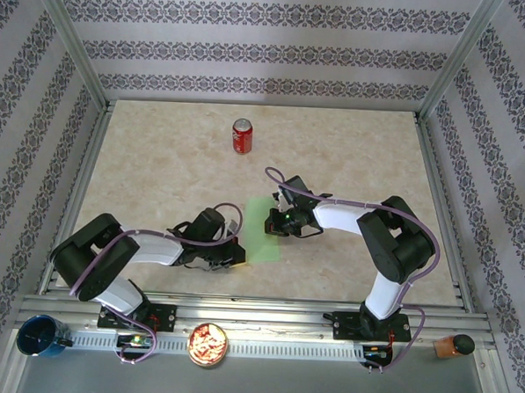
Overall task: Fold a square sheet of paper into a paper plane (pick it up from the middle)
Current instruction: First fold the square sheet of paper in half at the center of the table.
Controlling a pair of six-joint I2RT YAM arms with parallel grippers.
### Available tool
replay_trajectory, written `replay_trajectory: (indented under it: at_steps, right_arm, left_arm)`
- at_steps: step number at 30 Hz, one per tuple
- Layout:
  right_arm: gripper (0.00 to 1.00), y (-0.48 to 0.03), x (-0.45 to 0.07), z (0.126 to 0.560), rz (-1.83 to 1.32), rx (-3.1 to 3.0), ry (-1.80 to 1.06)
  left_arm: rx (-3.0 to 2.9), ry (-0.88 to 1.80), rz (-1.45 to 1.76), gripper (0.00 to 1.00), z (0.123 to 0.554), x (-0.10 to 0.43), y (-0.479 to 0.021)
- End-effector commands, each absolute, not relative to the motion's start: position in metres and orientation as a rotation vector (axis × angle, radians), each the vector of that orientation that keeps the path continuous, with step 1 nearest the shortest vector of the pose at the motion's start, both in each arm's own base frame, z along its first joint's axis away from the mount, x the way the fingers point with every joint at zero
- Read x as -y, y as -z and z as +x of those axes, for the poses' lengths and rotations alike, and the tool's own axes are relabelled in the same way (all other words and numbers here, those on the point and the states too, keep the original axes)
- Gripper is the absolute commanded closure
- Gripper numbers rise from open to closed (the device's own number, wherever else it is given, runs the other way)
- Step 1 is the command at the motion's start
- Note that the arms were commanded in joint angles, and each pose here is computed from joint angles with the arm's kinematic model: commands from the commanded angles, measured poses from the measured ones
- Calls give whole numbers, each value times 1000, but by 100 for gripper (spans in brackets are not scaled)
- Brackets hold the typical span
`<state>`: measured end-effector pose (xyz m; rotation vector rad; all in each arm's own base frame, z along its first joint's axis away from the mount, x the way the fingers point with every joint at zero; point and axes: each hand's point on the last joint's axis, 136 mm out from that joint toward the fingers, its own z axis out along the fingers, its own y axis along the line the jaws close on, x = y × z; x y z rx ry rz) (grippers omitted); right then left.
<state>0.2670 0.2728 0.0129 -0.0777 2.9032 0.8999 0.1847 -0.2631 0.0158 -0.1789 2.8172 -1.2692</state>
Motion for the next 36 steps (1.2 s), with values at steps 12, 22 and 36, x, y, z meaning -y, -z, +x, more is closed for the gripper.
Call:
replay_trajectory:
  at_steps: [12,22,36]
  right_arm:
    - [100,18,-240,241,-5,-3046,-686]
    - [100,20,-242,240,-5,-3047,-693]
    - [100,22,-239,239,-11,-3050,-668]
  left_arm:
    - [-2671,1283,-166,100,224,275,-74]
    - [-2755,1252,-227,100,240,284,-25]
    - [-3018,1178,-37,100,152,246,-4]
